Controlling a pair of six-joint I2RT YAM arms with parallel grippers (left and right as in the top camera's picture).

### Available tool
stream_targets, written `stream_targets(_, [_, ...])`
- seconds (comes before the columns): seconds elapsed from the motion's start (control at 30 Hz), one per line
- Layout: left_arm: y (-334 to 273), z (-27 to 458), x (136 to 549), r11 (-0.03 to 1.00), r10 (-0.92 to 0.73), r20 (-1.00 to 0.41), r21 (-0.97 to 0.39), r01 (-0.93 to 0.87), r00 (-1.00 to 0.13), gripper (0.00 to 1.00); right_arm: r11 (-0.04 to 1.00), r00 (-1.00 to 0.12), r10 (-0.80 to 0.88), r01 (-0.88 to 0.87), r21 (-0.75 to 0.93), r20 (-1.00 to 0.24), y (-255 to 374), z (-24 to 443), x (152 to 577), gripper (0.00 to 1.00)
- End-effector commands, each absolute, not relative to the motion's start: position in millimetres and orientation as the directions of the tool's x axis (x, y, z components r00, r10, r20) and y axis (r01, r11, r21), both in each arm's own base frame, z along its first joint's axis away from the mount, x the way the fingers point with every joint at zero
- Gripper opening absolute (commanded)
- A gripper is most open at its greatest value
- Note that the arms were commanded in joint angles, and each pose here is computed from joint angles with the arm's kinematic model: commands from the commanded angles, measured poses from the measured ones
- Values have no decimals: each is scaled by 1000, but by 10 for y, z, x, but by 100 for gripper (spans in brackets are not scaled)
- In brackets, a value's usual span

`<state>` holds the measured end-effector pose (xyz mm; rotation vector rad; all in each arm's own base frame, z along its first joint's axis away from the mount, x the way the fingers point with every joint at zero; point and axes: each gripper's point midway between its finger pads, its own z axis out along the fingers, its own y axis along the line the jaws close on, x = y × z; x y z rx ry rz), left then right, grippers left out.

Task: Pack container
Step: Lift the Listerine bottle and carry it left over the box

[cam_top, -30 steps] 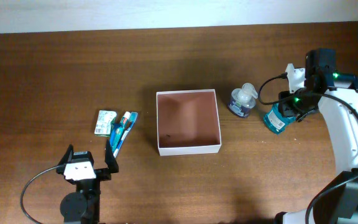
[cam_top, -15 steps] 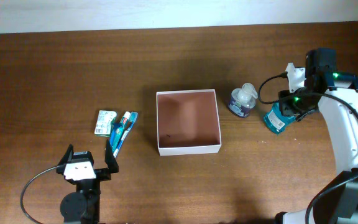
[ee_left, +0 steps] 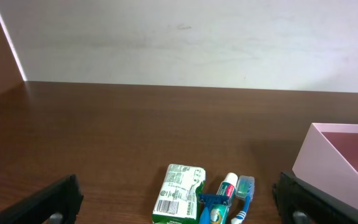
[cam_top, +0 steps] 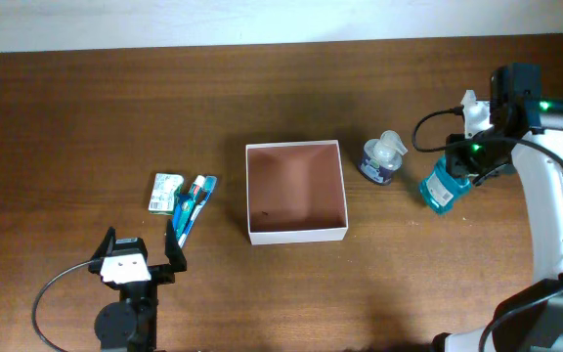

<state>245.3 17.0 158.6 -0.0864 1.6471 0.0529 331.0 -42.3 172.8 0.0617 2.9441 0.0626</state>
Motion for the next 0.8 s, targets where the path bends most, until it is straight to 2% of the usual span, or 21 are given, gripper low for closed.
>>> stream_targets(0.0, [154,1576,2454,997,-12,-997,-6,-78,-74,99,996,-966,83,71,60,-244,-380,2060,3280,26])
stream_targets(0.3, [154,1576,2454,997,-12,-997,-6,-78,-74,99,980,-957,81,25,200,-280,-78,2453,3134,23])
stream_targets(0.63, [154,1576,2454,997,-12,-997,-6,-78,-74,99,965,-932,118,27,260,-342,423,2776,2988,22])
stream_targets(0.77, [154,1576,2454,997,-12,-997,-6,-78,-74,99,960,-932,73,-31,279,-356,748,2830,2981,23])
